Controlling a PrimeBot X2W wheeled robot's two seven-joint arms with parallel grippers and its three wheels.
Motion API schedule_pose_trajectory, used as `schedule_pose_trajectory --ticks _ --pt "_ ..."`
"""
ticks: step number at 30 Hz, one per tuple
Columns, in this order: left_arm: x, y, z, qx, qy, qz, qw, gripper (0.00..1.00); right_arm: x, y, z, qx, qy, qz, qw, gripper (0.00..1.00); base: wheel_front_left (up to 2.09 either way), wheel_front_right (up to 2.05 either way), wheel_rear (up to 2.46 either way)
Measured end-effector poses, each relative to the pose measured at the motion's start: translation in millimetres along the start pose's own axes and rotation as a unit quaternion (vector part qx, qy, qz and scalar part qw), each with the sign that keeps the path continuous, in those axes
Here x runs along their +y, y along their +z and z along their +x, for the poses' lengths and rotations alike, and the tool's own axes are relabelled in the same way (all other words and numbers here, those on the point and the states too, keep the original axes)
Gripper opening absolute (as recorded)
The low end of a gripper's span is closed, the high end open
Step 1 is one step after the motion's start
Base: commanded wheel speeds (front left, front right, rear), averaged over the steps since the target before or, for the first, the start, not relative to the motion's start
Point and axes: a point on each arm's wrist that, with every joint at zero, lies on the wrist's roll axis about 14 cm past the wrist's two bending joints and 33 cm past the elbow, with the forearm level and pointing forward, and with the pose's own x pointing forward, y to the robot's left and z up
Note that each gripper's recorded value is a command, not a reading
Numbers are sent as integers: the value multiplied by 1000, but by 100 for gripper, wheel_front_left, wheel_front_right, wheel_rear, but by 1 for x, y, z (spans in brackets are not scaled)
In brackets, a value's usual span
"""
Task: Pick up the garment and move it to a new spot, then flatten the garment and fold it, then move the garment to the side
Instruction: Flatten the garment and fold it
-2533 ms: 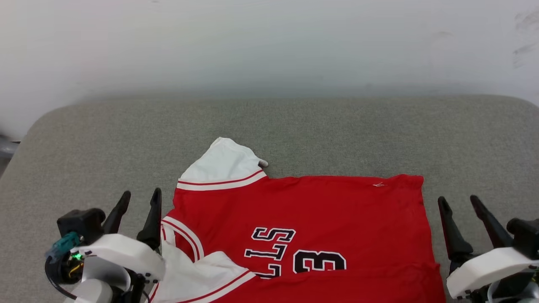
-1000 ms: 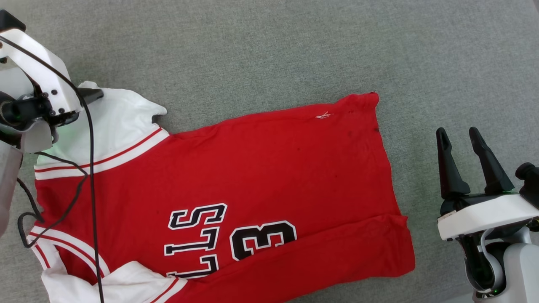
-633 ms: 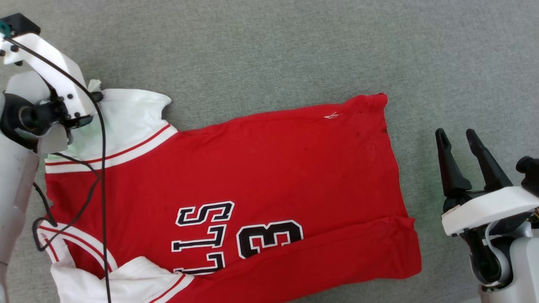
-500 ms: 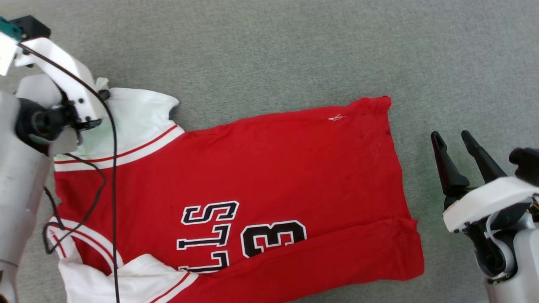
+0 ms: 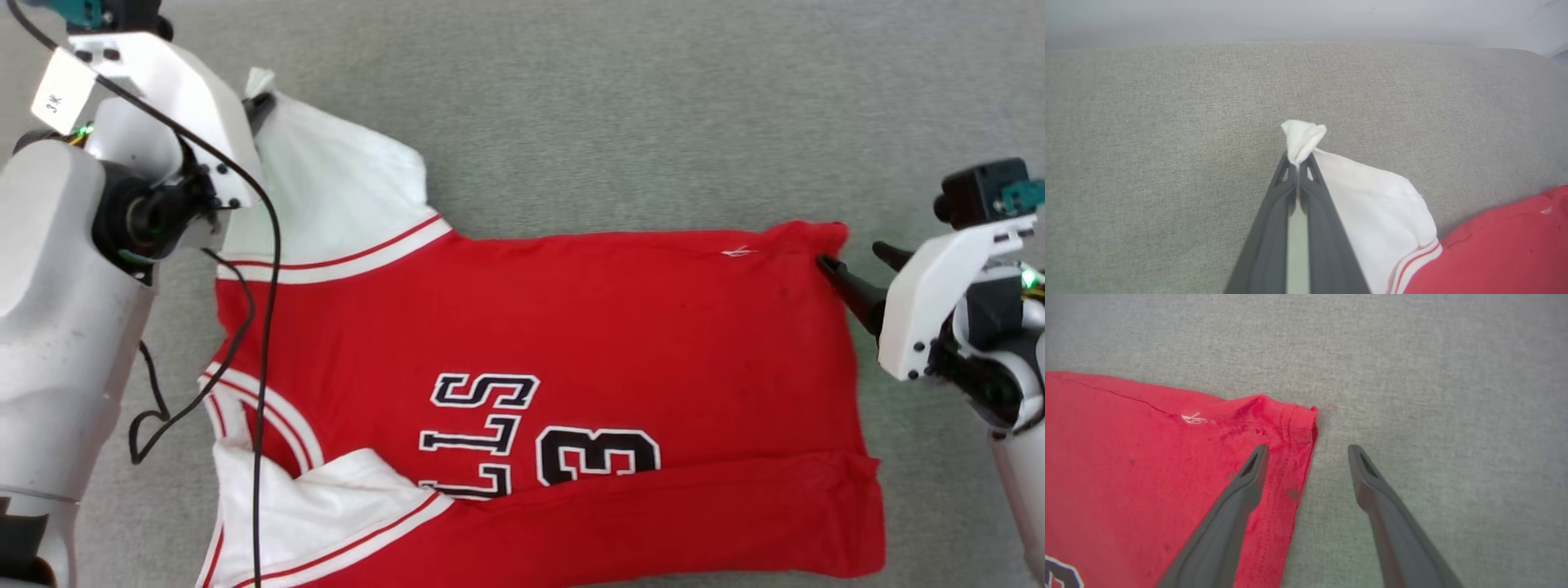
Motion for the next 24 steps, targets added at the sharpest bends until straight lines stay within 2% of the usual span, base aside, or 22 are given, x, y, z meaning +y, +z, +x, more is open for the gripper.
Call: schedule_pose_trajectory --ticks 5,11,12,13,14,19,24 --pt "-1 -2 -2 -9 -7 11 1000 0 10 0 25 49 14 -35 998 100 0 0 0" --pt "2 -16 2 1 -12 13 1000 0 12 -25 45 142 19 -58 988 100 0 0 0" --pt "3 -17 2 3 -12 12 1000 0 11 -28 46 155 18 -61 986 42 0 0 0" --pt "3 -18 2 3 -13 12 1000 0 11 -30 47 167 19 -61 984 12 0 0 0" --pt "3 -18 2 3 -12 12 1000 0 12 -31 47 174 21 -59 983 0 0 0 0" --pt "2 -21 -1 4 -19 16 1000 0 14 -29 47 175 28 -50 983 0 0 0 0" --pt "3 -13 -13 -32 -16 24 999 0 19 3 43 99 33 -43 994 0 0 0 0"
